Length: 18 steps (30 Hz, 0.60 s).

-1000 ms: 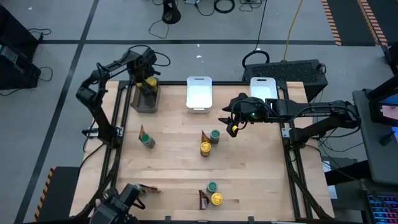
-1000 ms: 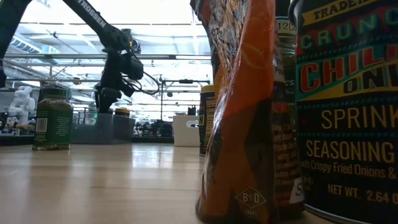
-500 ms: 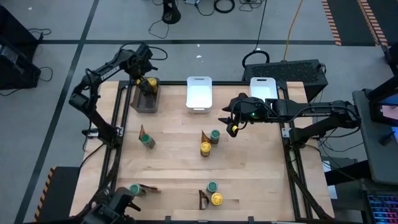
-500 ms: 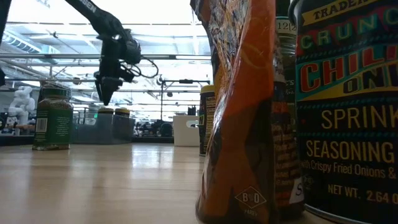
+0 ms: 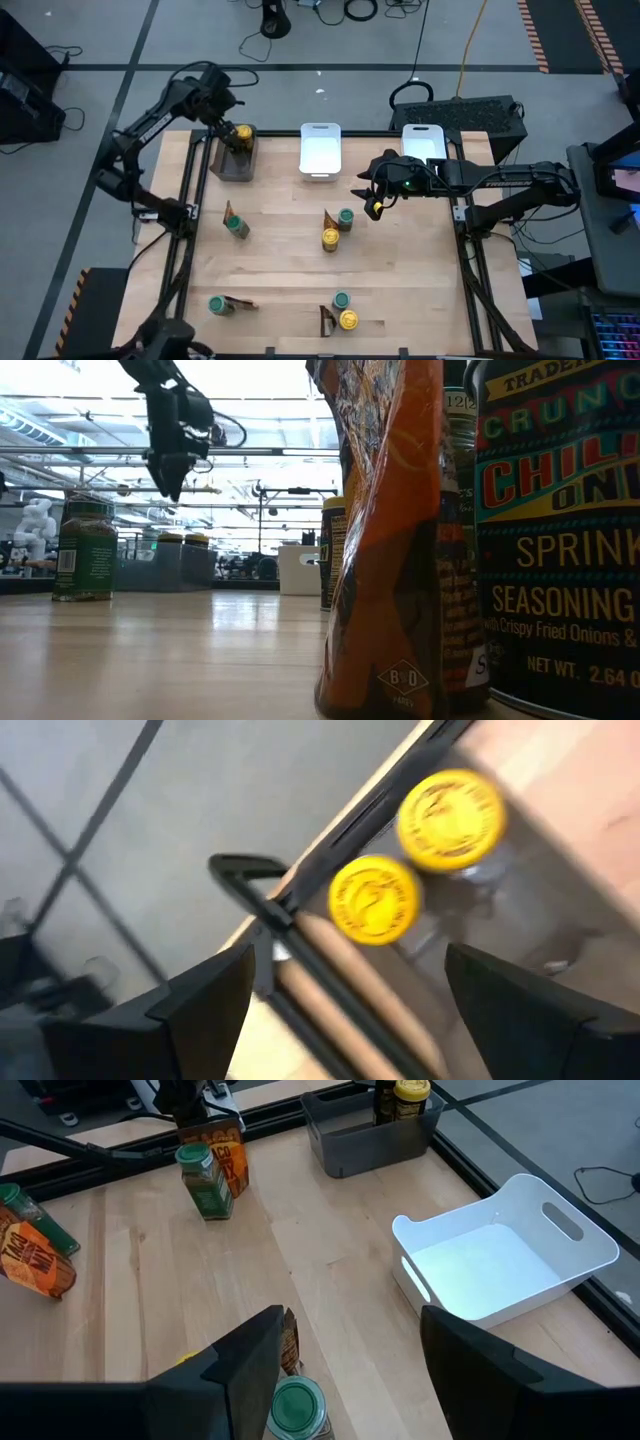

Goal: Sort spices by type
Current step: Put the top yellow seasoning bottle into the black bin

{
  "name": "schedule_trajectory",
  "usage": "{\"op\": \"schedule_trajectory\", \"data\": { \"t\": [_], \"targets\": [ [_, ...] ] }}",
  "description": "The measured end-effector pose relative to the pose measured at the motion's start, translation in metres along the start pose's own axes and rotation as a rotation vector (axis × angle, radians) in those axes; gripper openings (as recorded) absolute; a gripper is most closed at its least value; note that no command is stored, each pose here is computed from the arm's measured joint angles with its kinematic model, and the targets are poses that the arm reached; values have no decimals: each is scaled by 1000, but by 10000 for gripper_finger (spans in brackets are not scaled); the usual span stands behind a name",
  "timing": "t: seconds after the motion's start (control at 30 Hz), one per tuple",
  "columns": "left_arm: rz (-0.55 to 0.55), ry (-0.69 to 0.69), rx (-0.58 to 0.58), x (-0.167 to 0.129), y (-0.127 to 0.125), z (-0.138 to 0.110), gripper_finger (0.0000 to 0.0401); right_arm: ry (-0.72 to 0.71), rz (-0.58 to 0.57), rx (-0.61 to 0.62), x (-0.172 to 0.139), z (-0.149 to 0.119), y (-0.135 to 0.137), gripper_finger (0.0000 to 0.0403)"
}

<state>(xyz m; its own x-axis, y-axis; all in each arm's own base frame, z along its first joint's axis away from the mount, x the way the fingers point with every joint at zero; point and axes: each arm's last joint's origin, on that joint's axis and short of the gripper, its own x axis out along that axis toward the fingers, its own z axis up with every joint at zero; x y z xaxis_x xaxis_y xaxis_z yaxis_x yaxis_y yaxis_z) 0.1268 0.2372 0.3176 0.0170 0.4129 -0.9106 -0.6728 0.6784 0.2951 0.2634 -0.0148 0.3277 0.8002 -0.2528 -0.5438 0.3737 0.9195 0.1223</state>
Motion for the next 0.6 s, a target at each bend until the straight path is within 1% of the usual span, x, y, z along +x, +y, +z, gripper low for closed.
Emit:
{"op": "schedule_trajectory", "data": {
  "t": [0.17, 0.3, 0.37, 0.5, 0.6],
  "targets": [
    [-174, -144, -68, -25, -6, -8, 332, 3, 10, 2, 0, 0, 0, 219],
    [-305, -255, -56, -48, -20, -13, 332, 7, 24, 4, 0, 0, 1, 219],
    [-360, -299, -33, -58, -29, -15, 332, 7, 25, 4, 0, 0, 1, 219],
    [-500, -375, 55, -78, -54, -18, 332, 1, 27, -1, 0, 0, 1, 219],
    [-581, -401, 142, -90, -75, -20, 332, 2, 27, -2, 0, 0, 1, 219]
  ]
}}
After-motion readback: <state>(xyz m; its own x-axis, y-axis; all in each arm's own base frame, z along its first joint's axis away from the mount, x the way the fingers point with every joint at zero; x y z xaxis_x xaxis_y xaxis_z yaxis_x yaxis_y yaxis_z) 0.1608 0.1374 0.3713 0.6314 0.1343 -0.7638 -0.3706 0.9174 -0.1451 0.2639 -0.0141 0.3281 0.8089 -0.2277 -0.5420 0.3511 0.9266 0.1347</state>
